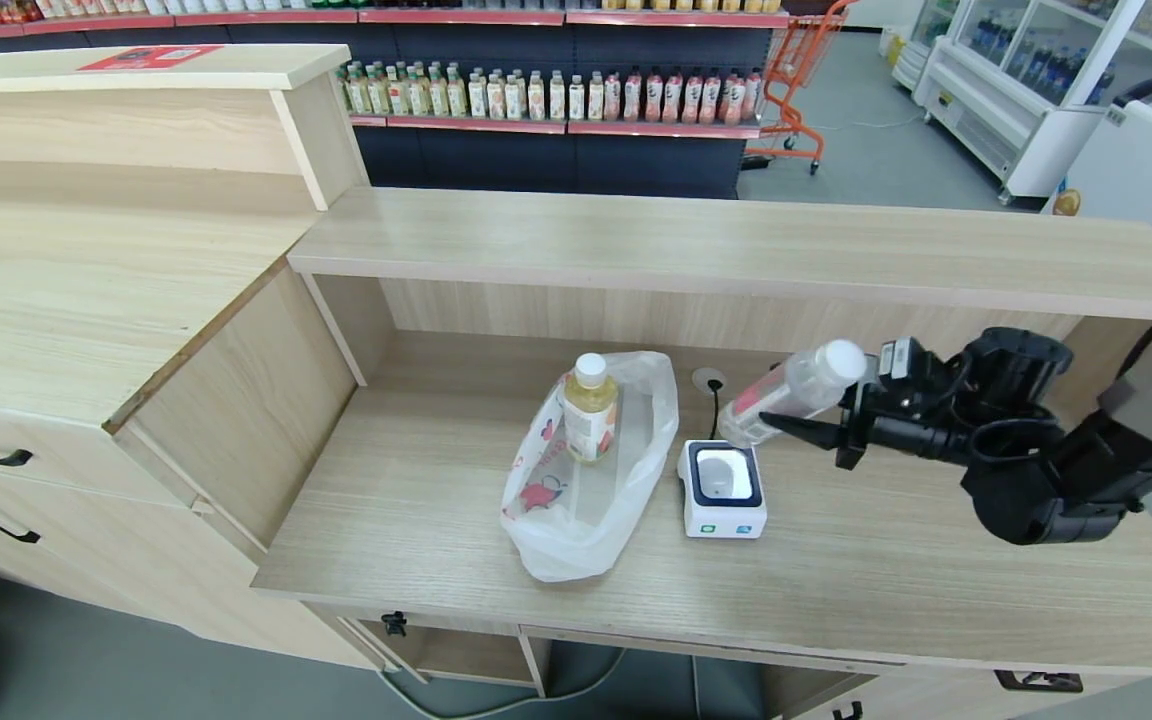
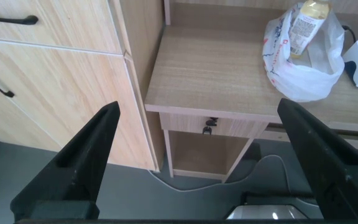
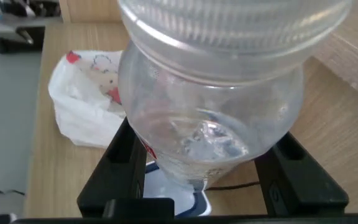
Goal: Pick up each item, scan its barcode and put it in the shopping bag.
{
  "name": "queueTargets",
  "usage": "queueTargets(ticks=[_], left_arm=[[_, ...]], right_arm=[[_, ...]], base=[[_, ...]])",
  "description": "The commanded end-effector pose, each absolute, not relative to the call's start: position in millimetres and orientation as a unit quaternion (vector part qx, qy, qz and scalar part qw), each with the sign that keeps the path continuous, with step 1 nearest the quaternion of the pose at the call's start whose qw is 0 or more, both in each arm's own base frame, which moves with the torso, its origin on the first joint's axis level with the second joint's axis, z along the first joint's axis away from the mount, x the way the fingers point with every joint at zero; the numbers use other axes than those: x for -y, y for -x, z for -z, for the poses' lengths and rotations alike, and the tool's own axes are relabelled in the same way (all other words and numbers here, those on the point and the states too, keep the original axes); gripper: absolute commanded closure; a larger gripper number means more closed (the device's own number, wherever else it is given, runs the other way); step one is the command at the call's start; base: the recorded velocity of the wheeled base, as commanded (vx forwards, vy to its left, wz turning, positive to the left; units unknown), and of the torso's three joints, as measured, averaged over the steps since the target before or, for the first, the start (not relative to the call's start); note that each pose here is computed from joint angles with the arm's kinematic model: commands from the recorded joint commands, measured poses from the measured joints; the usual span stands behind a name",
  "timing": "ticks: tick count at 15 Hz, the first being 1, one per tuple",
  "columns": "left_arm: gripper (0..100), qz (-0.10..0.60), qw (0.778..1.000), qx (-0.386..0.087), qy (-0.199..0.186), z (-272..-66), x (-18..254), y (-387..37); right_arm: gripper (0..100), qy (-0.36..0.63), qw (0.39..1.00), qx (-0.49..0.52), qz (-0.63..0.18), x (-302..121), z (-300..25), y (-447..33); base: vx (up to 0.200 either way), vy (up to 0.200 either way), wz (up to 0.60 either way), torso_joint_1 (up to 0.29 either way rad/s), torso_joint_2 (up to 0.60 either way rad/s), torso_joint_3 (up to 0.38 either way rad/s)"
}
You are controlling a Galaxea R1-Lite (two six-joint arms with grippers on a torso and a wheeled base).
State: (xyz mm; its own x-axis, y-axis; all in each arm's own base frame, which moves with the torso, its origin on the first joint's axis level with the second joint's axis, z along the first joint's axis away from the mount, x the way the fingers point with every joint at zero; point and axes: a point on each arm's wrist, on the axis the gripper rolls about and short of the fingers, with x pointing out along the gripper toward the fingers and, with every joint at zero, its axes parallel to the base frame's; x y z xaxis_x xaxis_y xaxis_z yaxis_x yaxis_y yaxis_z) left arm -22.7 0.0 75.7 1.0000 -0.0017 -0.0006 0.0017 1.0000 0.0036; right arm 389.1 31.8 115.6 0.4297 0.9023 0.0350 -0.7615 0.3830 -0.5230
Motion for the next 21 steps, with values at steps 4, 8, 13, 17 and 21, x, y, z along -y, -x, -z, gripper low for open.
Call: queueTargets(ticks=[4,8,13,17,21], left_arm=[[0,0.001,1.000,-0.001,-0.002,-75.7,0.0,22.6],[0,0.001,1.000,-0.001,-0.002,-75.7,0.0,22.6],[0,0.001,1.000,-0.001,-0.002,-75.7,0.0,22.6],[0,0.001,1.000,-0.001,-0.002,-75.7,0.0,22.6],[0,0.001,1.000,-0.001,-0.002,-75.7,0.0,22.6]], right_arm=[[100,0.037,0.894,0.086,-0.438,-43.0,-179.1,-329.5],[100,-0.012,0.901,0.031,-0.433,-45.7,-167.6,-309.2],[100,-0.025,0.901,-0.006,-0.433,-44.1,-155.2,-288.0],[100,-0.028,0.897,-0.014,-0.441,-49.0,-152.0,-283.2],[100,-0.035,0.891,-0.036,-0.452,-61.6,-138.4,-288.7]], base=[[0.000,0.000,0.00,0.000,0.00,0.000],[0.000,0.000,0.00,0.000,0.00,0.000],[0.000,0.000,0.00,0.000,0.00,0.000],[0.000,0.150,0.00,-0.002,0.00,0.004],[0.000,0.100,0.00,0.007,0.00,0.001]])
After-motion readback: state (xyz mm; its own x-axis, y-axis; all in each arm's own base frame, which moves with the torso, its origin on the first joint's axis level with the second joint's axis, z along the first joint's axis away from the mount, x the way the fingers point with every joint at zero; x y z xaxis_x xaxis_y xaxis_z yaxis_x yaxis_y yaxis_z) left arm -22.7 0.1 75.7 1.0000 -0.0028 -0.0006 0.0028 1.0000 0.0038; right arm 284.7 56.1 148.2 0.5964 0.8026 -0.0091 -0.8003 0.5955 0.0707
